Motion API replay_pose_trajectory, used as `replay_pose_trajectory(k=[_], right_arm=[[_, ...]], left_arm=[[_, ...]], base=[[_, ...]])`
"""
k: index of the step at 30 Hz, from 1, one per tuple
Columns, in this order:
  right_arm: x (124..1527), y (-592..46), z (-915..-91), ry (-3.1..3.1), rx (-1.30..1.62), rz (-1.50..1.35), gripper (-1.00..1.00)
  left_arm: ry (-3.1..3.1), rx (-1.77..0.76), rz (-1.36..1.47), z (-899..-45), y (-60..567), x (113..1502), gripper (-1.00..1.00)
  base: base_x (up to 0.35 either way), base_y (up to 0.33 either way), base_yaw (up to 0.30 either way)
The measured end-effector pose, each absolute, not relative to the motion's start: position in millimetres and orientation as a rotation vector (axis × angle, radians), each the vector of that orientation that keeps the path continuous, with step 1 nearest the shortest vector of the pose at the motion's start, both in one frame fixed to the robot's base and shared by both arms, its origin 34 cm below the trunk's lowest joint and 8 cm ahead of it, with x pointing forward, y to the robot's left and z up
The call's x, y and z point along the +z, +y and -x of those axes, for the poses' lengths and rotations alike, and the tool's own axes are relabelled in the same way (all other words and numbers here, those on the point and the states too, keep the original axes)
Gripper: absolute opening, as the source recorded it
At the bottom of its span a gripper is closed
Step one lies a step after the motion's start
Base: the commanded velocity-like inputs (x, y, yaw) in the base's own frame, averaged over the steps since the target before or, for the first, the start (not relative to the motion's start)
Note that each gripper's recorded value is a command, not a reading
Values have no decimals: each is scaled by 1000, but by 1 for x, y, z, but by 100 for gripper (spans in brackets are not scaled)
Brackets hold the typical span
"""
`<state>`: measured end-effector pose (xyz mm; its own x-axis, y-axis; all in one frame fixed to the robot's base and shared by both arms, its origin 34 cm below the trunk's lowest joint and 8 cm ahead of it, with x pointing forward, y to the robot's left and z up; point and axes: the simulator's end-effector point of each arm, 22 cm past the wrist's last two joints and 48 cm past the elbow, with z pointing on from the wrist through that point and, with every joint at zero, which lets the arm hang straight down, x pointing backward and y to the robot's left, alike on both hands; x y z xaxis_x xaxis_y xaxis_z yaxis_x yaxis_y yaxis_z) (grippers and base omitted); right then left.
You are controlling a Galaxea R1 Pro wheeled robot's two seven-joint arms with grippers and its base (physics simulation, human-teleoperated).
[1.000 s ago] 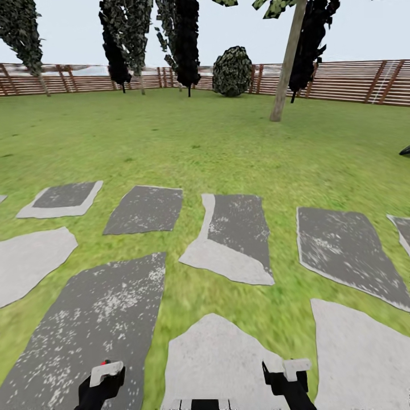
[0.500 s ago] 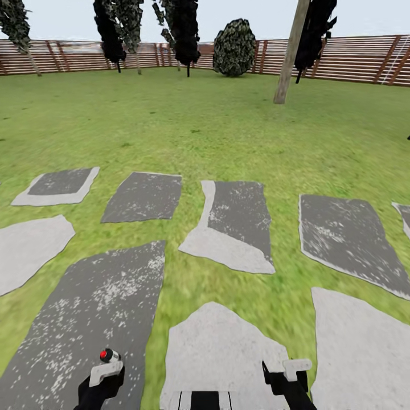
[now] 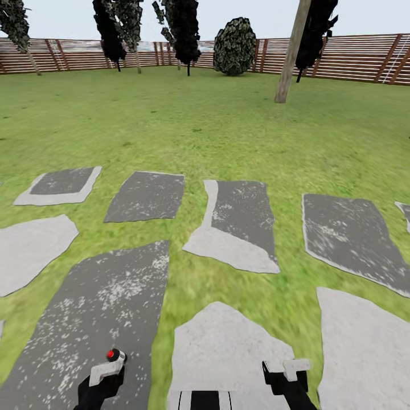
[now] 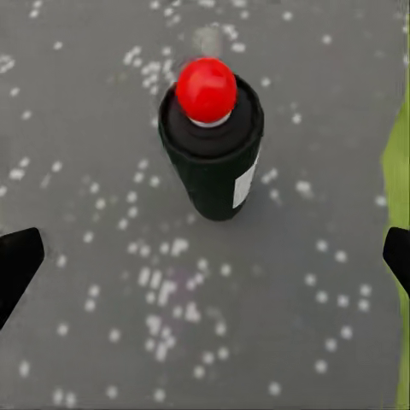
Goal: Pick up the pesticide atomizer in the garden and spray insectifuge to fully cover both potted plants in the garden.
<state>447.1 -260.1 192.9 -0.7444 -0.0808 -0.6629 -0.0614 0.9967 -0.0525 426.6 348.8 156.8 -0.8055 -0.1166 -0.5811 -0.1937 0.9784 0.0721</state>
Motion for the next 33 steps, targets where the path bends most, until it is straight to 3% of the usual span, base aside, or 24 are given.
replay_pose_trajectory(k=[11, 20, 33], right_arm=[[193, -260, -448, 2411, -35, 98, 100], [194, -260, -448, 2410, -35, 97, 100], [194, -260, -448, 2408, -35, 97, 100]], left_arm=[[2516, 169, 216, -426, 348, 157, 100], [2517, 166, 210, -427, 347, 157, 100], [2516, 164, 207, -427, 346, 157, 100]], base=[[13, 86, -12], [65, 1, -188], [37, 0, -8]])
